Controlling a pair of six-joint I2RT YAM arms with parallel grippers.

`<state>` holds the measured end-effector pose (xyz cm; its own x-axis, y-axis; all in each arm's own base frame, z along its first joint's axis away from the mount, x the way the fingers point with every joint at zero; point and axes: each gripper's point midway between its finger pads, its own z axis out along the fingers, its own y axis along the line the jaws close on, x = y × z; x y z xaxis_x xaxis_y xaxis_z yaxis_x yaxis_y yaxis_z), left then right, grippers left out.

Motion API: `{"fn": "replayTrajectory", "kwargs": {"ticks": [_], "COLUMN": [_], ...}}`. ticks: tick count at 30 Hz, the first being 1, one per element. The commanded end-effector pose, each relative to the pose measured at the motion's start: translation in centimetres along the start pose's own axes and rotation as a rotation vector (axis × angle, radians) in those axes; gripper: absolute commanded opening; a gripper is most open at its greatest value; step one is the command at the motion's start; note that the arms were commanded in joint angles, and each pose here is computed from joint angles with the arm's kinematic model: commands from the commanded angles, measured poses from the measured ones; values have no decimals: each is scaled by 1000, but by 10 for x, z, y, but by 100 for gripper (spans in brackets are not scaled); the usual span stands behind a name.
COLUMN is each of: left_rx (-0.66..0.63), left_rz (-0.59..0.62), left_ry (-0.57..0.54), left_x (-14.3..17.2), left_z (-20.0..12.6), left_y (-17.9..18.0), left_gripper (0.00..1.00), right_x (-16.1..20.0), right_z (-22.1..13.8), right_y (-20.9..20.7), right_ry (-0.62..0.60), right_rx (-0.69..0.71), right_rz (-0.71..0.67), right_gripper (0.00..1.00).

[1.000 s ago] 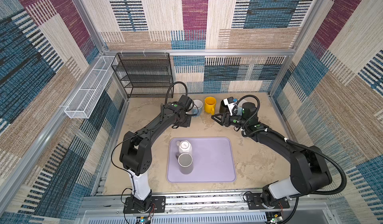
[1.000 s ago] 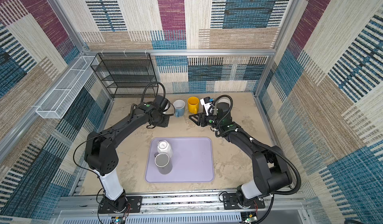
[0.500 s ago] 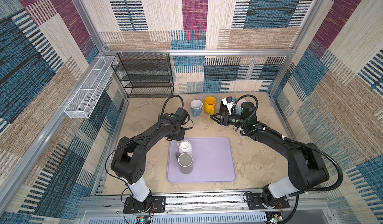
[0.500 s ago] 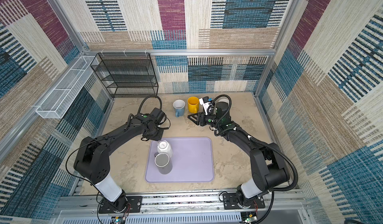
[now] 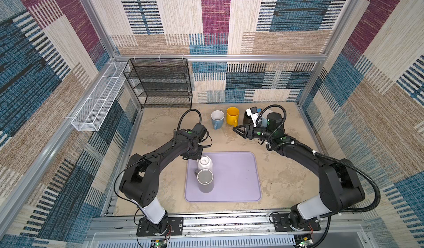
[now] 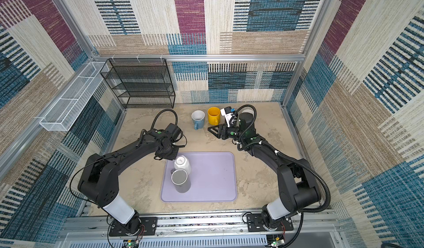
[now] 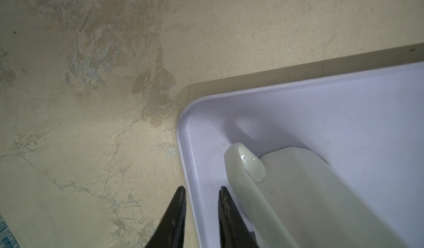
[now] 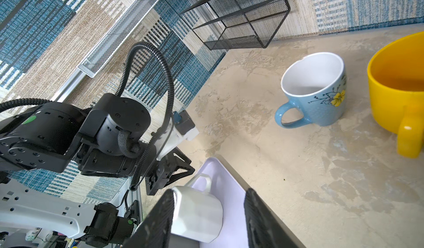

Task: Turn the mug right side up
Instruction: Rotate the mug on the tray.

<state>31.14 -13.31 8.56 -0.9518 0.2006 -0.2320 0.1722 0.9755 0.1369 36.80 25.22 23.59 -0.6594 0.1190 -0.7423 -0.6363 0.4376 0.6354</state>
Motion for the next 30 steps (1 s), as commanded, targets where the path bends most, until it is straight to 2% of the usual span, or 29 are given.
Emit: {"fn": "replayTrajectory", "kwargs": {"ticks": [1,16,30], "left_rx": [4,82,164], "left_rz": [-16,2,38], "left_ry": [17,57,5], "left_x": [7,21,-18], "left_z": [-1,7,12], "left_y": [1,-18,-43], "left_gripper": [26,23,23], "right_x": [-7,-8,-4], "right_z": [0,3,3], "right_y": [6,3,-2], "right_ry": [-24,-13,0], "right_rx": [-18,-14,10], "right_rz": [-18,-10,-21], "right_gripper": [52,52,52]}}
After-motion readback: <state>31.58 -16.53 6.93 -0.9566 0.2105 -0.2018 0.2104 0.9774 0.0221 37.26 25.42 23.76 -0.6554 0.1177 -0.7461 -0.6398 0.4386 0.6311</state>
